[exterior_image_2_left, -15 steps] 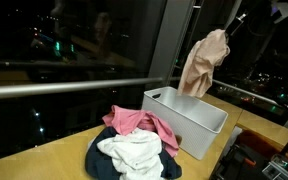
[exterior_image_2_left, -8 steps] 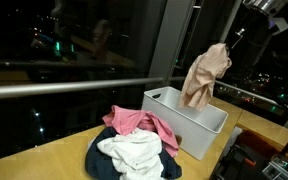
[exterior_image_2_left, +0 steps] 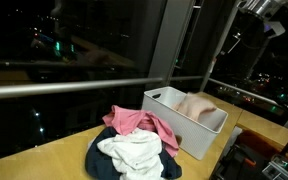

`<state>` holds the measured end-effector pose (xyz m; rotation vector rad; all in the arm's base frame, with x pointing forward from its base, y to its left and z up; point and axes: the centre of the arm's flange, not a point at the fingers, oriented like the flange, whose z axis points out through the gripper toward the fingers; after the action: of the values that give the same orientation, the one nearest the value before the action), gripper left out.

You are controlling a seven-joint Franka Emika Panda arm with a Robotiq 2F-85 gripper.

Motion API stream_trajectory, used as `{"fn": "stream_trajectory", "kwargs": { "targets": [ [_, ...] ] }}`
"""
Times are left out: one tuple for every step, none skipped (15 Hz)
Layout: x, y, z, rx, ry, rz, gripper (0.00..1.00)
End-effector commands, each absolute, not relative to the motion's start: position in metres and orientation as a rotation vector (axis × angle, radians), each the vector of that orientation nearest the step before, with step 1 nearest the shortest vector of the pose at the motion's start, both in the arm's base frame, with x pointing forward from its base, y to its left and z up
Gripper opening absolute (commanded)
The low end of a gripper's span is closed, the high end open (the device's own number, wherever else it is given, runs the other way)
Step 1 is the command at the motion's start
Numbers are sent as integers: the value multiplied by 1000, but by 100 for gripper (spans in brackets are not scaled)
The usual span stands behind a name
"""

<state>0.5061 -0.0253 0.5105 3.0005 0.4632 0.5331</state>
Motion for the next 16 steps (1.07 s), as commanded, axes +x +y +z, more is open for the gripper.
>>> {"fn": "stream_trajectory", "kwargs": {
  "targets": [
    [509, -7, 513, 3001, 477, 551, 70],
    [510, 1, 512, 3002, 490, 548, 77],
    [512, 16, 507, 3000, 513, 541, 85],
    [513, 34, 502, 3000, 539, 531, 92],
    [515, 56, 494, 2994, 571, 516, 99],
    [517, 80, 486, 2986, 609, 499, 100],
    [516, 103, 482, 2982, 650, 481, 100],
    [519, 131, 472, 2973, 690, 459, 100],
    [520, 156, 464, 2967, 733, 437, 100],
    [521, 181, 455, 2957, 773, 414, 100],
    [521, 203, 445, 2945, 810, 392, 100],
    [522, 225, 433, 2935, 846, 369, 100],
    [522, 243, 425, 2927, 877, 346, 100],
    [523, 258, 411, 2915, 905, 321, 100],
    [524, 271, 401, 2907, 929, 300, 100],
    [524, 280, 389, 2901, 949, 273, 100]
  ]
}}
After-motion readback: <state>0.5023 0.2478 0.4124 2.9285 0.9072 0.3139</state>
